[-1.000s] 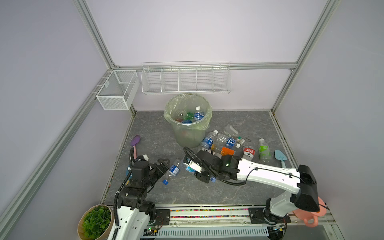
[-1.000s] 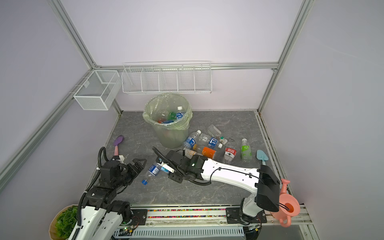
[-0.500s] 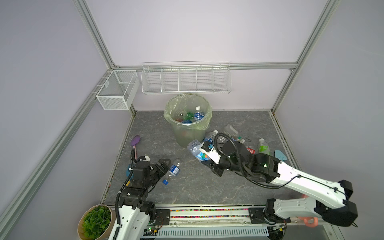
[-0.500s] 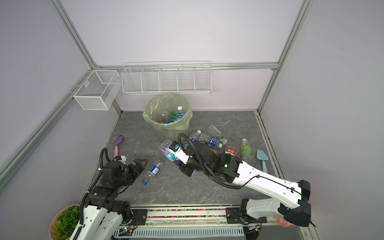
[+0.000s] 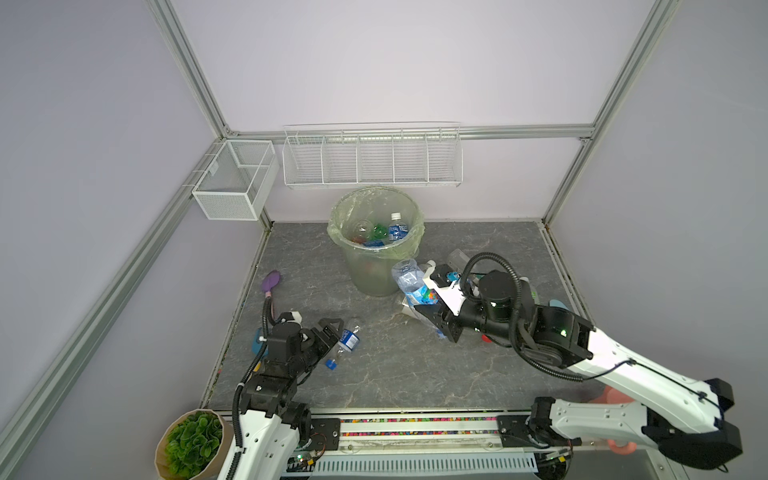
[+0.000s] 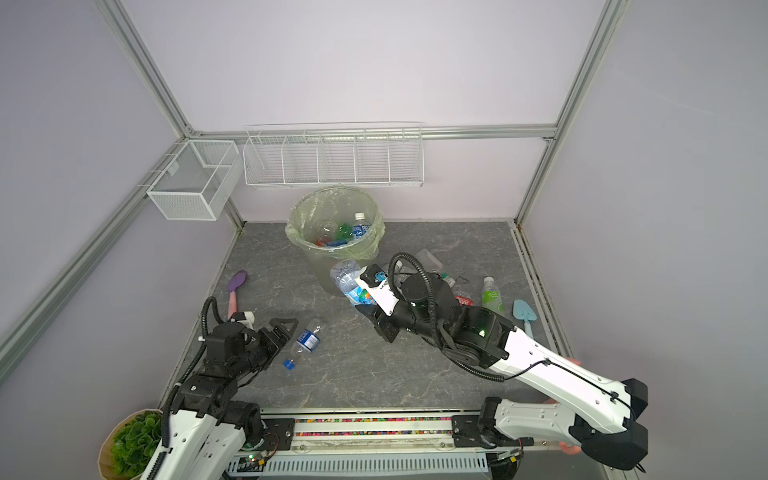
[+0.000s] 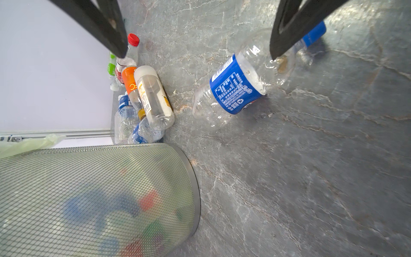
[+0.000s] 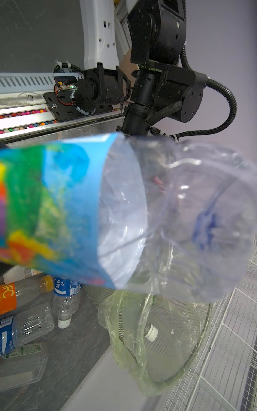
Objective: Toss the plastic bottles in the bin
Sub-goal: 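Lift the colourful-label bottle with the right gripper and carry it over the bin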
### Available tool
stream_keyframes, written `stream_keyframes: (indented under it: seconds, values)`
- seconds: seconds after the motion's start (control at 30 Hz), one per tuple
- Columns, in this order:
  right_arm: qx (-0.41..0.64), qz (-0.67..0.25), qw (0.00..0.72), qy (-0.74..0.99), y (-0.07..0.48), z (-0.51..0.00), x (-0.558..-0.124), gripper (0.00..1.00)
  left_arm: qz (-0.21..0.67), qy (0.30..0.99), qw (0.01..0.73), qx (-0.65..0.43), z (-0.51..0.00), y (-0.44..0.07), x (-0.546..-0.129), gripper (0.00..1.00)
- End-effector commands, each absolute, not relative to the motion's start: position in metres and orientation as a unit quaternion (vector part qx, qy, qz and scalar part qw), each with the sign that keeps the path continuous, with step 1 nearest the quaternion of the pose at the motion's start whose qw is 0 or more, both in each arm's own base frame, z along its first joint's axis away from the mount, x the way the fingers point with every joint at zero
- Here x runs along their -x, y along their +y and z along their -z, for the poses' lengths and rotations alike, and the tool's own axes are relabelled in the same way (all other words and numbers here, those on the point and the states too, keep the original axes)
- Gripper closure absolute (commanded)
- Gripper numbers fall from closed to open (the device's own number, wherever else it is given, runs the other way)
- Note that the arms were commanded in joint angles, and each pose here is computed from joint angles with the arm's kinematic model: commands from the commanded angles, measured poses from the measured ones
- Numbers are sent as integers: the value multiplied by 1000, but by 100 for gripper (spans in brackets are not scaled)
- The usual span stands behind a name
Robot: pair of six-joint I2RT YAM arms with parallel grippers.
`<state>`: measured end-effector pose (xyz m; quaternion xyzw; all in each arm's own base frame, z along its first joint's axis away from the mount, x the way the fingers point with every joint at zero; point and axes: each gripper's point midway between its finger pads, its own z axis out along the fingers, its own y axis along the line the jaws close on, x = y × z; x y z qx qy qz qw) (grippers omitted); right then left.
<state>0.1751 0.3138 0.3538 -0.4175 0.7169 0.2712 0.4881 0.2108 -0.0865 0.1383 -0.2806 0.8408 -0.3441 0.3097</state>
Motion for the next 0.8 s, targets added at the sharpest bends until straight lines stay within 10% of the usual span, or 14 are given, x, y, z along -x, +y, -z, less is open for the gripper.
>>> stream_keyframes:
  seconds: [0.0, 0.77]
  values:
    - [404, -293, 515, 697, 313, -383, -176, 93, 351, 836, 312, 283, -139, -87, -211, 2]
    - [401, -285, 557, 669, 340, -455, -220, 93, 350, 840, 329, 251, -152, -96, -210, 4]
